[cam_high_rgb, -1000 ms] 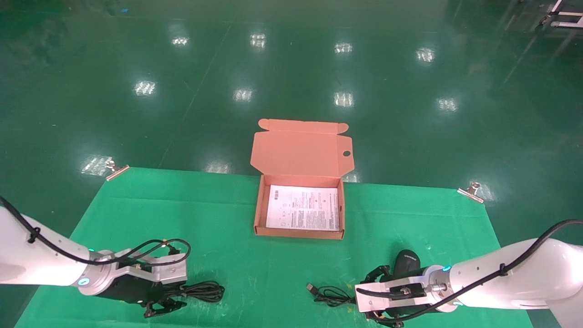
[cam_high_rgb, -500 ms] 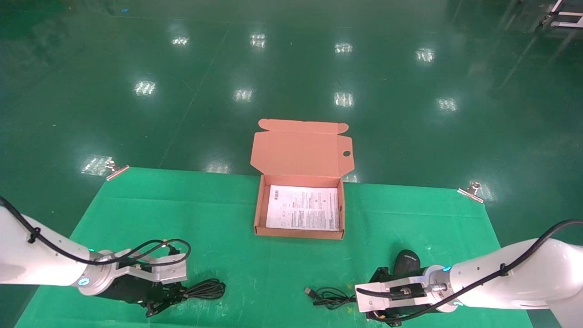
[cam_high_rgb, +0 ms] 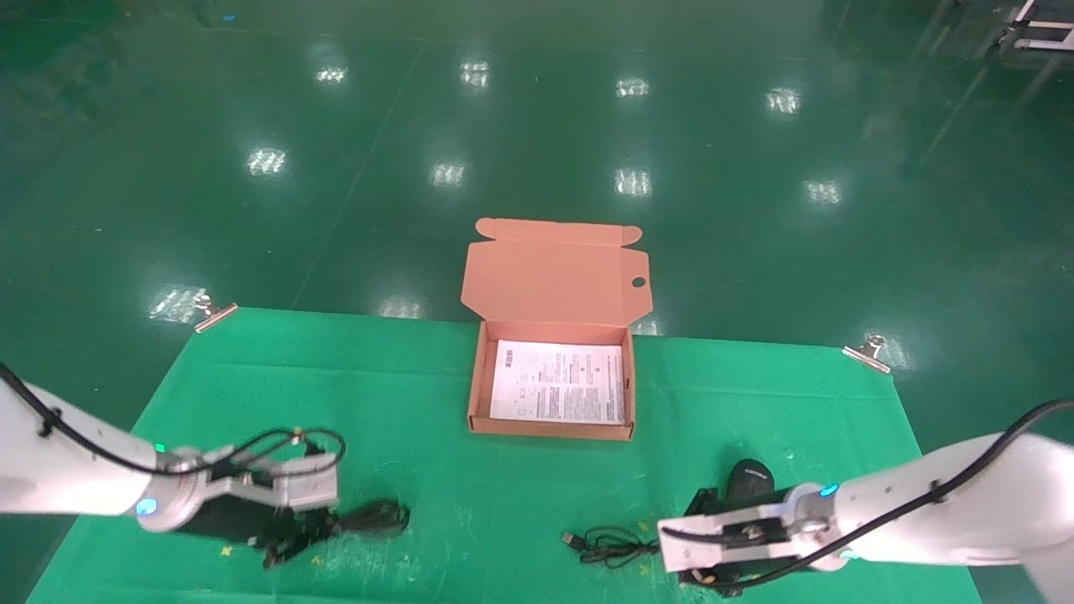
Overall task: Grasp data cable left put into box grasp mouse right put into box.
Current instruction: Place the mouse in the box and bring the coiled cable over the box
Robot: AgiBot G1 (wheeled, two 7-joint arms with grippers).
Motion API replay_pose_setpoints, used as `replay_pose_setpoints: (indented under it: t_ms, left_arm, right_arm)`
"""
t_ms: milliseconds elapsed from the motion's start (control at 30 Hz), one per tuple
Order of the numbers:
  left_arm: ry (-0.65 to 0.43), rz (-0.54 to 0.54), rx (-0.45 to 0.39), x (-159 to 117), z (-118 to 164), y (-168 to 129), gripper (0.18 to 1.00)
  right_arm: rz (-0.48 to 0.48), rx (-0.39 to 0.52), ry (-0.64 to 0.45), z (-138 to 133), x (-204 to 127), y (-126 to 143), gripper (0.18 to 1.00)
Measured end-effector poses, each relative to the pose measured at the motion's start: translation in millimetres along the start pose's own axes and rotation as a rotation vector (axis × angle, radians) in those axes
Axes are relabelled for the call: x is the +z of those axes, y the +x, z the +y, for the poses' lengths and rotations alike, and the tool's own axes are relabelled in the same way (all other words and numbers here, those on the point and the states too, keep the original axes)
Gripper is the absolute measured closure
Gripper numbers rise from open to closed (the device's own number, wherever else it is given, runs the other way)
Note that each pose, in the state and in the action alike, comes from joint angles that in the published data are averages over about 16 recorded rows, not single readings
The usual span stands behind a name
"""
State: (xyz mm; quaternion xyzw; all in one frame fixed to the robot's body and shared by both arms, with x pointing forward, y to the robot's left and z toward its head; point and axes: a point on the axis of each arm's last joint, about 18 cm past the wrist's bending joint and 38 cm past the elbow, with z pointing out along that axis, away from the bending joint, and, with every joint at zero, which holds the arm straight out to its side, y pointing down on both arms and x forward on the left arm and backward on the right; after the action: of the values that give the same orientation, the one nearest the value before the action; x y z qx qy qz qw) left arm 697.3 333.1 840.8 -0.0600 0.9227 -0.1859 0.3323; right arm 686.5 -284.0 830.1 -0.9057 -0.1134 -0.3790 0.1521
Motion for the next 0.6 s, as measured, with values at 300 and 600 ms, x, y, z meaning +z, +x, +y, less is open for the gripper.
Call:
replay_pose_setpoints:
  t_ms: [300, 600]
  left_arm:
    - [0.074, -0.134, 0.096, -39, -23, -29, 0.924]
    - [0.142, -0.321, 0.209, -83, -63, -57, 0.925]
  right_arm:
    - [0.175, 0.039, 0.014, 11, -67, 44, 0.974]
    - [0.446, 0.046, 0.067, -2, -145, 104, 0.974]
